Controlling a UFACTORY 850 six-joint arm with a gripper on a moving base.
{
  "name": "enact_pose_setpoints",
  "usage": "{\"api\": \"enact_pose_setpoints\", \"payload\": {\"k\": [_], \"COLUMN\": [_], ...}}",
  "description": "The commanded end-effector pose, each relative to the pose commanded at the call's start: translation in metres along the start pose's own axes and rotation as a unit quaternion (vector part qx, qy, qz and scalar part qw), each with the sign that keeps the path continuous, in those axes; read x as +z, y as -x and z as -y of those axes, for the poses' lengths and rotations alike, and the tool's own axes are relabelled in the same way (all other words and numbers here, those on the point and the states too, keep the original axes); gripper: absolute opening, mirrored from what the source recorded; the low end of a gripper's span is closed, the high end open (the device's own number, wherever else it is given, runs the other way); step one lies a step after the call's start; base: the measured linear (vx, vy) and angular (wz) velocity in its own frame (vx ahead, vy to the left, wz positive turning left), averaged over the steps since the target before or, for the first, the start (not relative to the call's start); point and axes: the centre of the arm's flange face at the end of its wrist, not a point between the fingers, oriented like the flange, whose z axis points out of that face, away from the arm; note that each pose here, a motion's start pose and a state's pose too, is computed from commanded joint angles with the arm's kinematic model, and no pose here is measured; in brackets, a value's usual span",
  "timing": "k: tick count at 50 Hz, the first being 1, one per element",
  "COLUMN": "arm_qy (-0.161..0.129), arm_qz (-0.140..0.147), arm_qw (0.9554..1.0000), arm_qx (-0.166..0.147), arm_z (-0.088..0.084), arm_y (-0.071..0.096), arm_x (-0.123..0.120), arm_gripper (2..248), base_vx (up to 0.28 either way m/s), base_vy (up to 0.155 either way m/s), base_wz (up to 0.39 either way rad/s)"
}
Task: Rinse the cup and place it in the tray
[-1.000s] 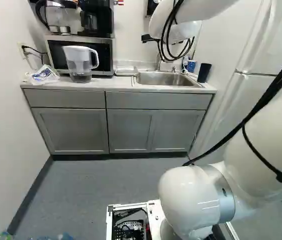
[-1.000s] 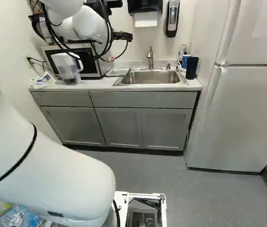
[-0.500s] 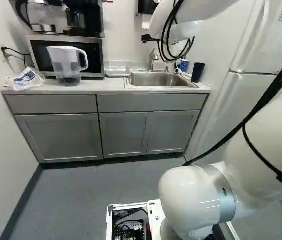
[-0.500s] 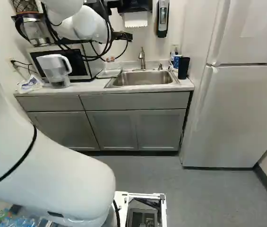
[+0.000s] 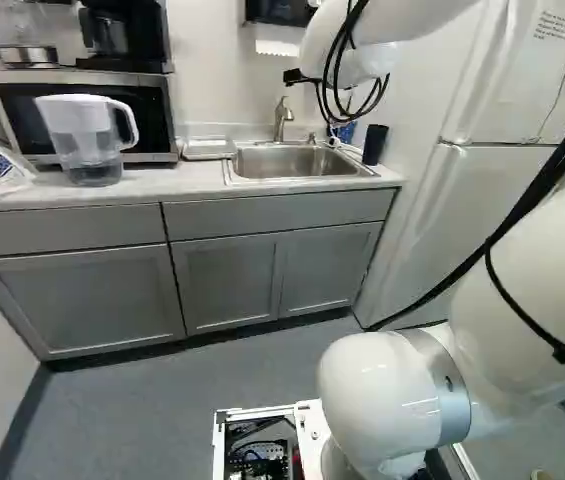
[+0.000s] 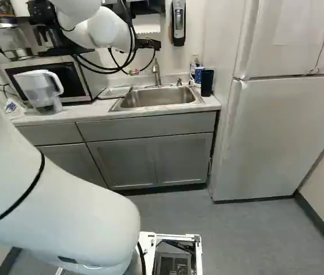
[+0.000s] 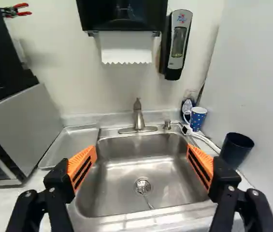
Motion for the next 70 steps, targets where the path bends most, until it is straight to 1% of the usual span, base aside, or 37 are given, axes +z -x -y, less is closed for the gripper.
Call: {"api": "enact_pose_setpoints", "payload": {"k": [14,31,70], "arm_qy": [0.0,0.0,0.0], "arm_qz": [0.0,0.0,0.0], "arm_qw": [1.0,1.0,1.0], "arm_qx": [0.0,0.0,0.0], "arm_z": [0.0,0.0,0.0], "arm_y": [0.0,0.0,0.0], "arm_x": [0.0,0.0,0.0], "arm_gripper": [247,247,247], "base_vx": [0.136,0.152,0.142], "base_vy": [-0.039,-0.003,0.049], "base_wz": [-0.234,-0.039,-0.022]}}
